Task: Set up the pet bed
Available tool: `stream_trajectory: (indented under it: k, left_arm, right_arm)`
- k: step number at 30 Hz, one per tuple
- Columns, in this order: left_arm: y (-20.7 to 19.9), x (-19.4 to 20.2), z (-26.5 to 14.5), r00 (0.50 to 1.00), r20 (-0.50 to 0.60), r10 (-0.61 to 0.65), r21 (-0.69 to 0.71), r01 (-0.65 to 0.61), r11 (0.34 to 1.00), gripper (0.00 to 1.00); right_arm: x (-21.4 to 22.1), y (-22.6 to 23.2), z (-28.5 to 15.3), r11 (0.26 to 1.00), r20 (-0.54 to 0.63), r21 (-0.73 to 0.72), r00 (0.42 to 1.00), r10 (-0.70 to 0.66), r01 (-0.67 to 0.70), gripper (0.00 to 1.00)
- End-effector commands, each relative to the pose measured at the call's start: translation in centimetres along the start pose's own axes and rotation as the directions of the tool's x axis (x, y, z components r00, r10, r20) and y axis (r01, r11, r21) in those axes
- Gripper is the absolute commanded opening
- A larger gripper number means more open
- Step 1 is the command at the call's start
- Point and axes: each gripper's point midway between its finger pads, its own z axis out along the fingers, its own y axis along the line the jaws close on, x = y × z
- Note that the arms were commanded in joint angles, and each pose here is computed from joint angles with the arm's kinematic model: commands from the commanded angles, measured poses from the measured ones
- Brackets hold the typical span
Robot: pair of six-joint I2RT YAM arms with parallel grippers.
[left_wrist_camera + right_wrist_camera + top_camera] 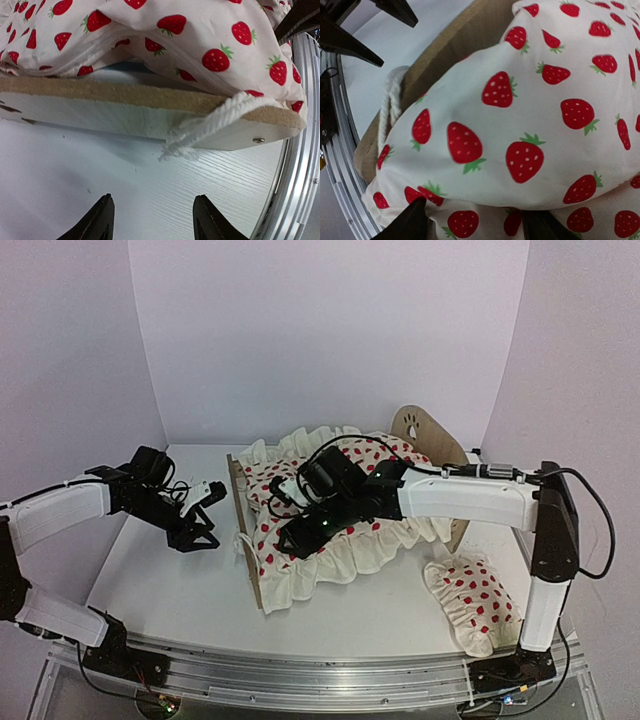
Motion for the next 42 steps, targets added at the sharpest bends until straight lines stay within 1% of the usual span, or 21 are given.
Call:
stream_trajectory:
  k: [1,3,4,5,8,10,11,14,15,23,26,29,31,35,39,42]
  left_arm:
    - [0.6,-3.1,1.5,0.990,0.096,0.106,-0.009,-0.105,0.994,0.52]
    - [-0.3,-3.5,2.2,0.987,0.103,0.124,0.015,-0.126,0.992,0.49]
    - [-0.8,-3.6,2.5,0.986,0.104,0.133,0.030,-0.137,0.990,0.48]
    - [-1.3,-3.8,2.8,0.984,0.101,0.144,0.049,-0.149,0.988,0.47]
    - [-2.2,-3.9,3.1,0.986,0.100,0.137,0.093,-0.146,0.985,0.43]
    - [-2.5,-3.6,3.2,0.987,0.097,0.128,0.108,-0.138,0.985,0.38]
    - [-2.5,-3.5,3.3,0.988,0.092,0.126,0.109,-0.136,0.985,0.32]
    - [-2.0,-3.3,3.6,0.989,0.080,0.127,0.085,-0.134,0.987,0.04]
    - [-1.8,-3.5,3.5,0.988,0.080,0.130,0.074,-0.136,0.988,0.01]
    - [-1.2,-4.8,1.8,0.990,0.060,0.124,0.034,-0.126,0.991,0.00]
    - [-1.5,-8.1,-1.0,0.978,0.107,0.181,0.027,-0.185,0.982,0.00]
    - [-3.8,-12.0,-4.3,0.954,0.202,0.220,0.098,-0.243,0.965,0.00]
    - [-6.1,-14.2,-5.4,0.940,0.243,0.239,0.160,-0.282,0.946,0.00]
    - [-11.1,-16.2,-4.2,0.946,0.249,0.206,0.319,-0.280,0.905,0.00]
    - [-14.3,-17.7,-1.6,0.957,0.248,0.153,0.456,-0.254,0.853,0.00]
    - [-16.7,-17.7,0.8,0.957,0.216,0.196,0.526,-0.283,0.802,0.00]
  right_arm:
    - [-1.9,-1.1,-0.1,0.996,0.071,0.074,0.997,0.036,-0.041,0.53]
    - [-1.7,-1.5,0.2,0.995,0.065,0.092,0.997,0.036,-0.042,0.39]
    - [-1.8,-1.4,0.3,0.995,0.066,0.088,0.997,0.033,-0.039,0.30]
    - [-1.9,-1.3,0.4,0.996,0.066,0.082,0.997,0.032,-0.037,0.24]
    - [-2.9,-1.2,-0.1,0.996,0.089,0.078,0.996,0.027,-0.034,0.01]
    - [-3.8,-1.4,-0.8,0.996,0.114,0.080,0.993,0.025,-0.035,0.00]
    - [-4.3,-1.6,-1.1,0.996,0.126,0.083,0.992,0.026,-0.037,0.00]
    - [-5.7,-2.5,-2.5,0.995,0.164,0.086,0.986,0.032,-0.047,0.00]
    - [-6.0,-3.0,-2.9,0.995,0.175,0.088,0.984,0.036,-0.052,0.00]
    - [-8.5,-5.7,-4.6,0.991,0.236,0.115,0.971,0.044,-0.072,0.00]
    - [-9.8,-6.9,-5.3,0.988,0.268,0.124,0.961,0.061,-0.097,0.00]
    - [-11.0,-8.6,-5.6,0.980,0.299,0.153,0.951,0.079,-0.129,0.00]
    - [-11.6,-9.8,-5.6,0.975,0.312,0.163,0.945,0.096,-0.153,0.00]
    - [-12.5,-10.7,-4.6,0.974,0.320,0.153,0.941,0.111,-0.167,0.00]
    - [-12.9,-10.8,-3.8,0.975,0.322,0.136,0.939,0.122,-0.173,0.00]
    - [-13.0,-11.0,-3.6,0.977,0.321,0.131,0.939,0.121,-0.170,0.00]
